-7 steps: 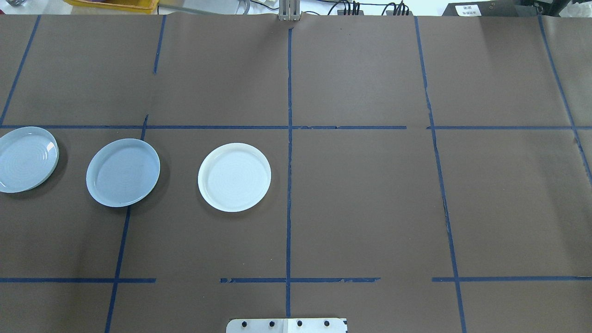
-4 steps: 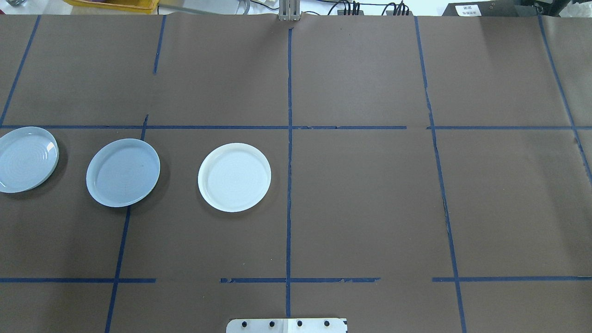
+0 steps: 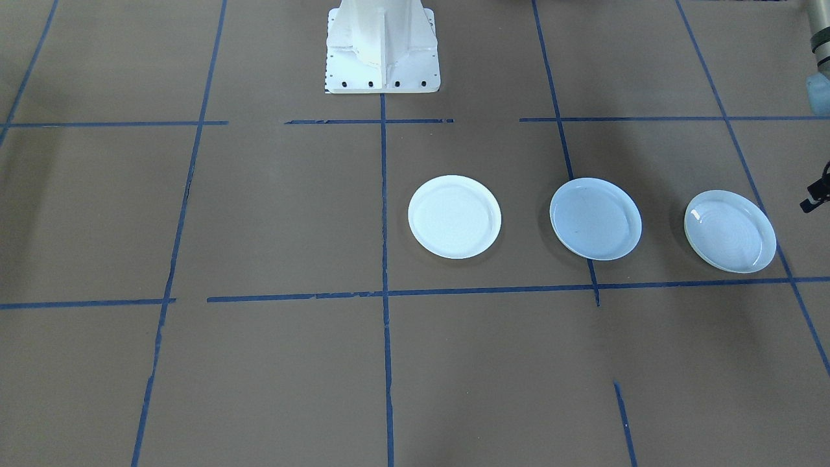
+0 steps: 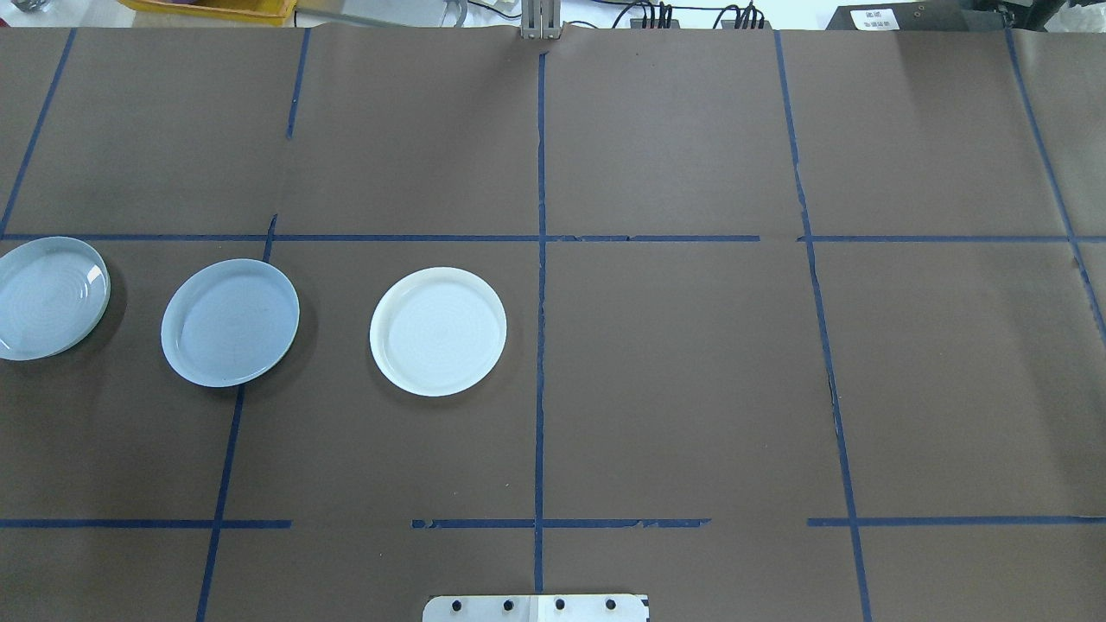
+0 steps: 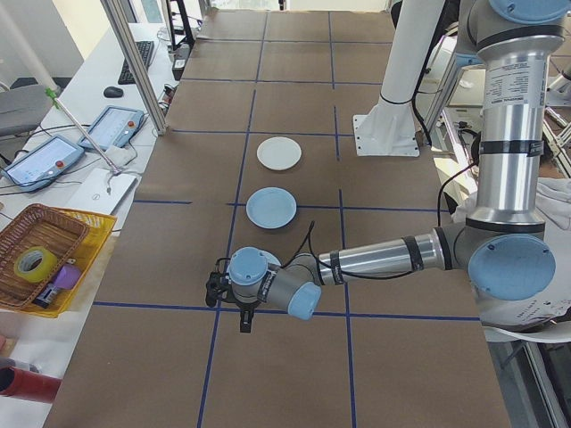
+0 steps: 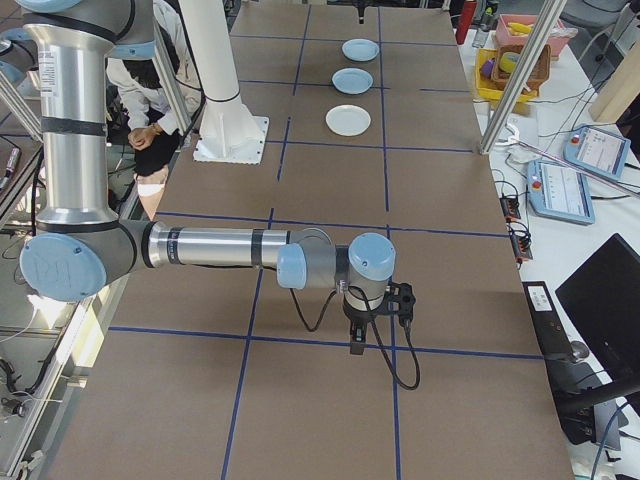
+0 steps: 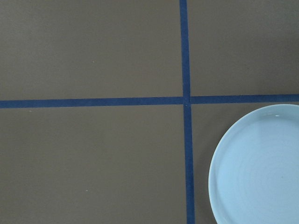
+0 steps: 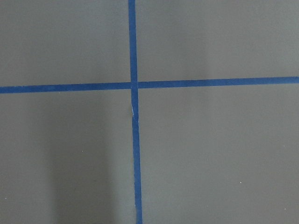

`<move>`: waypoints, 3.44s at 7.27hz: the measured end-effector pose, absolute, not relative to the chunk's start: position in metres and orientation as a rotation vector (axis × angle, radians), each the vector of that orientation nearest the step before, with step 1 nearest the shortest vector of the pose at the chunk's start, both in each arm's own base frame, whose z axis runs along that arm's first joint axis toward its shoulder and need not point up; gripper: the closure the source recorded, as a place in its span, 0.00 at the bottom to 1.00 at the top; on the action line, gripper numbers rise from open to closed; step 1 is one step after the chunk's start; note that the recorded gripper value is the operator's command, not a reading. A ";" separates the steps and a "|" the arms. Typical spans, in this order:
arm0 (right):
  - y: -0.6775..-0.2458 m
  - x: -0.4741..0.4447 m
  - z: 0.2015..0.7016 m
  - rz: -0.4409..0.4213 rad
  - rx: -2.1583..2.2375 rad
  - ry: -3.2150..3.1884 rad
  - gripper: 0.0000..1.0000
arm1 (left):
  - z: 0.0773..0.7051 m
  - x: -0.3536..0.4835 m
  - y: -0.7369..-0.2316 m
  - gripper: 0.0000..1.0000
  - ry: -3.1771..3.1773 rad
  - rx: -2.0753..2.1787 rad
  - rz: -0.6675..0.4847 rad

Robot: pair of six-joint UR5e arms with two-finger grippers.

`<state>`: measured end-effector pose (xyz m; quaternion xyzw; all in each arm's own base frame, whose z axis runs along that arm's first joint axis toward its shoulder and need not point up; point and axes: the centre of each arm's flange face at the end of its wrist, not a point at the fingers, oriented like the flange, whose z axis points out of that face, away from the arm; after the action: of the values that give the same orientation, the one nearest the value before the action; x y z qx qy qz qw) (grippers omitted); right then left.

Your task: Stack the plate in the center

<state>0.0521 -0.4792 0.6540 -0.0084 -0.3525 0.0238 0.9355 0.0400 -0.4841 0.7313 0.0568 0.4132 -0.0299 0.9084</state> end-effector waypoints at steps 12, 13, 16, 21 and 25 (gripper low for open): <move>-0.479 0.052 0.654 0.049 -0.017 -0.721 0.00 | 0.755 0.112 -0.483 1.00 0.983 -0.003 -0.078; -0.479 0.052 0.654 0.049 -0.018 -0.721 0.00 | 0.752 0.113 -0.481 1.00 1.007 -0.019 -0.068; -0.479 0.052 0.654 0.049 -0.017 -0.720 0.00 | 0.721 0.078 -0.479 1.00 1.213 -0.065 -0.057; -0.479 0.052 0.654 0.050 -0.018 -0.721 0.00 | 0.631 0.109 -0.499 1.00 1.176 -0.061 -0.267; -0.479 0.052 0.654 0.050 -0.018 -0.721 0.00 | 0.603 0.204 -0.472 1.00 1.200 -0.068 -0.245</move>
<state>0.0520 -0.4792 0.6540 -0.0086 -0.3526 0.0243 0.9354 0.2043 -0.4725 0.6025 -0.0318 0.5633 -0.1151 0.8176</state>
